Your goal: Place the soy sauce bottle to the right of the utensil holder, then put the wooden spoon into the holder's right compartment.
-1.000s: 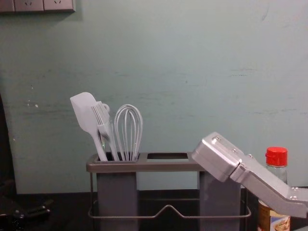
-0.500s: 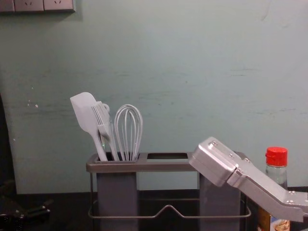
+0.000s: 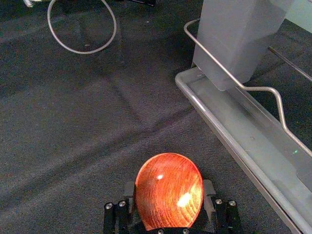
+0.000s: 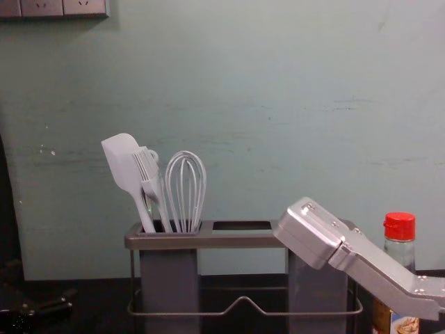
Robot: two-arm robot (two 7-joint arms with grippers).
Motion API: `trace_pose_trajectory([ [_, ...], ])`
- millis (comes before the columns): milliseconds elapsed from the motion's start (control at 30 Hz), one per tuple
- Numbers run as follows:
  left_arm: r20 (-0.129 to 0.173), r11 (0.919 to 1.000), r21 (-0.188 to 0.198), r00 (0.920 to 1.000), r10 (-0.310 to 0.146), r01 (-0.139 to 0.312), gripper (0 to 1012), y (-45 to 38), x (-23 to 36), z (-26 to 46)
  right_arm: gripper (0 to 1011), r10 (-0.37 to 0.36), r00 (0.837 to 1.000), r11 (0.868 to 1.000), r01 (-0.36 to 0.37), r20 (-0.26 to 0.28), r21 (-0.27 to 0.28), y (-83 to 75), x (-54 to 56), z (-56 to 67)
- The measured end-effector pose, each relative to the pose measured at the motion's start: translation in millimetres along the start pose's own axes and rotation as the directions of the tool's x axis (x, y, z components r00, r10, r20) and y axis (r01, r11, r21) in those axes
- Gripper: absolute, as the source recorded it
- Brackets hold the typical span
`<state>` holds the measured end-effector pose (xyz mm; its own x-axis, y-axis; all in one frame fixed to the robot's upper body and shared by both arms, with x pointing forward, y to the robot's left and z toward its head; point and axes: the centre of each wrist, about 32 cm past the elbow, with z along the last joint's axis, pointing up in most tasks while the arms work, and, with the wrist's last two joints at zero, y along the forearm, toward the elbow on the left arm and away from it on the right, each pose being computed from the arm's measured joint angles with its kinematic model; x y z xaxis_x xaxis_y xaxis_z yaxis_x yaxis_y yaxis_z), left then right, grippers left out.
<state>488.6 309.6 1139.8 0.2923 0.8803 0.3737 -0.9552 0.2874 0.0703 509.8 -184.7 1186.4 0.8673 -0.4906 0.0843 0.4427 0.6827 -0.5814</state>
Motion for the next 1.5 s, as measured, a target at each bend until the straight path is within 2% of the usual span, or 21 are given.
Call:
trace_pose_trajectory([
  [333,0.0,1.0,0.0,1.0,0.0,0.0,1005,0.0,0.0,0.0,836,0.0,1.0,1.0,0.0,0.0,0.001,-0.2,0.0,0.1],
  [533,0.0,1.0,0.0,1.0,0.0,0.0,1005,0.0,0.0,0.0,837,-0.015,0.999,0.995,0.012,0.031,0.098,-8.9,-1.4,1.8],
  [600,0.0,1.0,0.0,1.0,0.0,0.0,1005,0.0,0.0,0.0,836,-0.022,0.999,0.983,0.015,0.038,0.184,-17.1,-1.1,2.5],
  [667,0.0,1.0,0.0,1.0,0.0,0.0,1005,0.0,0.0,0.0,837,-0.025,0.999,0.978,0.016,0.039,0.209,-20.0,-0.8,2.8],
  [700,0.0,1.0,0.0,1.0,0.0,0.0,1005,0.0,0.0,0.0,836,-0.028,0.999,0.964,0.016,0.042,0.265,-25.5,-0.7,3.3],
  [733,0.0,1.0,0.0,1.0,0.0,0.0,1005,0.0,0.0,0.0,836,-0.028,0.999,0.957,0.014,0.044,0.289,-28.4,-0.6,3.7],
  [767,0.0,1.0,0.0,1.0,0.0,0.0,1005,0.0,0.0,0.0,836,-0.03,0.998,0.937,0.01,0.053,0.348,-34.9,-0.1,4.9],
  [833,0.0,1.0,0.0,1.0,0.0,0.0,1005,0.0,0.0,0.0,836,-0.034,0.997,0.908,0.003,0.067,0.42,-43.0,0.2,6.0],
  [867,0.0,1.0,0.0,1.0,0.0,0.0,1005,0.0,0.0,0.0,836,-0.034,0.997,0.908,0.003,0.067,0.42,-43.0,0.2,6.0],
  [900,0.0,1.0,0.0,1.0,0.0,0.0,1005,0.0,0.0,0.0,836,-0.045,0.996,0.883,0.003,0.079,0.47,-49.0,0.8,7.1],
  [967,0.0,1.0,0.0,1.0,0.0,0.0,1005,0.0,0.0,0.0,836,-0.057,0.994,0.859,0.003,0.088,0.512,-53.8,1.0,8.2],
  [1000,0.0,1.0,0.0,1.0,0.0,0.0,1005,0.0,0.0,0.0,836,-0.071,0.993,0.836,0.006,0.096,0.549,-58.2,1.8,9.5],
  [1033,0.0,1.0,0.0,1.0,0.0,0.0,1005,0.0,0.0,0.0,836,-0.077,0.992,0.824,0.007,0.1,0.566,-60.0,2.1,10.2],
  [1067,0.0,1.0,0.0,1.0,0.0,0.0,1005,0.0,0.0,0.0,836,-0.09,0.99,0.804,0.009,0.107,0.594,-62.7,2.7,11.6],
  [1133,0.0,1.0,0.0,1.0,0.0,0.0,1005,0.0,0.0,0.0,836,-0.111,0.987,0.782,0.017,0.113,0.623,-65.6,3.8,14.0],
  [1167,0.0,1.0,0.0,1.0,0.0,0.0,1005,0.0,0.0,0.0,836,-0.134,0.984,0.76,0.026,0.117,0.65,-67.5,4.3,16.7],
  [1267,0.0,1.0,0.0,1.0,0.0,0.0,1005,0.0,0.0,0.0,836,-0.172,0.978,0.724,0.045,0.117,0.688,-70.3,5.6,22.7],
  [1300,0.0,1.0,0.0,1.0,0.0,0.0,1005,0.0,0.0,0.0,836,-0.199,0.973,0.7,0.059,0.115,0.712,-71.2,6.5,27.1],
  [1400,0.0,1.0,0.0,1.0,0.0,0.0,1005,0.0,0.0,0.0,836,-0.236,0.965,0.668,0.079,0.111,0.74,-71.8,8.7,34.5],
  [1467,0.0,1.0,0.0,1.0,0.0,0.0,1005,0.0,0.0,0.0,836,-0.278,0.956,0.628,0.105,0.096,0.771,-70.5,14.1,44.6],
  [1500,0.0,1.0,0.0,1.0,0.0,0.0,1005,0.0,0.0,0.0,836,-0.278,0.956,0.628,0.105,0.096,0.771,-70.5,14.1,44.6],
])
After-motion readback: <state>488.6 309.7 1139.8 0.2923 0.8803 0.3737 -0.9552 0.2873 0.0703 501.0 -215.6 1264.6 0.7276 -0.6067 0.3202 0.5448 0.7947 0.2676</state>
